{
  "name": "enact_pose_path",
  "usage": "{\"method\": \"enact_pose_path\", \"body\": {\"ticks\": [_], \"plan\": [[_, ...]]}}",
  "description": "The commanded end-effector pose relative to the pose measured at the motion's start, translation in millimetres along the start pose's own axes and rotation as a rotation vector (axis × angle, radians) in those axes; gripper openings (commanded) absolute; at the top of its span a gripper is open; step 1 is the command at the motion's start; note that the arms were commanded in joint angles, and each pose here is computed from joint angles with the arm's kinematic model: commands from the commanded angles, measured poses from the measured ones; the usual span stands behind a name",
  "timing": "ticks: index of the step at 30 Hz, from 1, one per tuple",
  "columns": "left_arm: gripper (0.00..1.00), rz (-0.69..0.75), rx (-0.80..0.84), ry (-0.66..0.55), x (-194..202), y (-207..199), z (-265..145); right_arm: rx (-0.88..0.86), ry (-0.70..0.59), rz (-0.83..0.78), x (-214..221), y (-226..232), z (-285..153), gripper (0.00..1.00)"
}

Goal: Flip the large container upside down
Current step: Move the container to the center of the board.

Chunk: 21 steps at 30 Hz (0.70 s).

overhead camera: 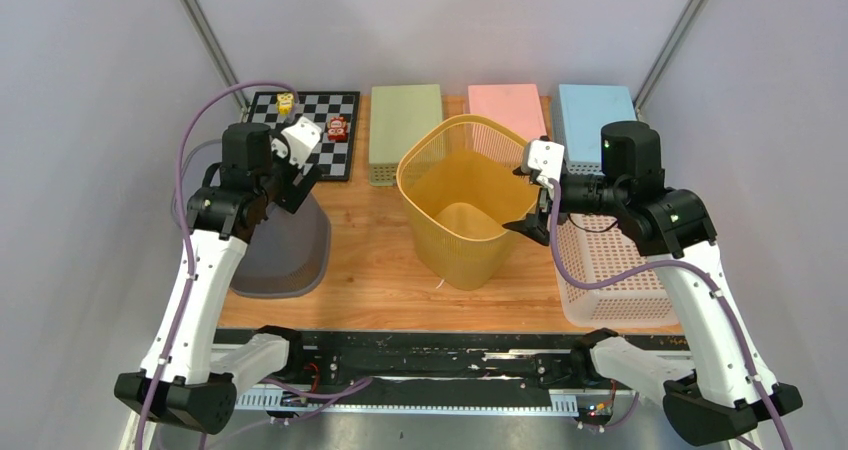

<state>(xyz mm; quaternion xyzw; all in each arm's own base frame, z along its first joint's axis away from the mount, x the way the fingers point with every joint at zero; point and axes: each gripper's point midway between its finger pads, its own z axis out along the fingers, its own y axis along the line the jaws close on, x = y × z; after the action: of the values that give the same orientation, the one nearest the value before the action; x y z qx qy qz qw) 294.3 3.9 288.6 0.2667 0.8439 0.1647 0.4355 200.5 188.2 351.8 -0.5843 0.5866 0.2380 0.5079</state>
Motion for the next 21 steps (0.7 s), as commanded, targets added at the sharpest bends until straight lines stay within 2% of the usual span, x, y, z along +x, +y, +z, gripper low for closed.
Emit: {"method": "enact_pose_path", "body": {"ticks": [1,14,21], "plan": [[0.96,0.032,0.055,0.126,36,-8,10,-0.006,-0.011,-0.001,-4,5,-1,1.0],[0.97,0.024,0.042,0.117,35,3,10,-0.013,-0.016,-0.02,-6,13,-5,1.0],[1.0,-0.017,0.108,-0.006,0,2,-17,-0.129,0.056,-0.146,5,44,-15,1.0]]}}
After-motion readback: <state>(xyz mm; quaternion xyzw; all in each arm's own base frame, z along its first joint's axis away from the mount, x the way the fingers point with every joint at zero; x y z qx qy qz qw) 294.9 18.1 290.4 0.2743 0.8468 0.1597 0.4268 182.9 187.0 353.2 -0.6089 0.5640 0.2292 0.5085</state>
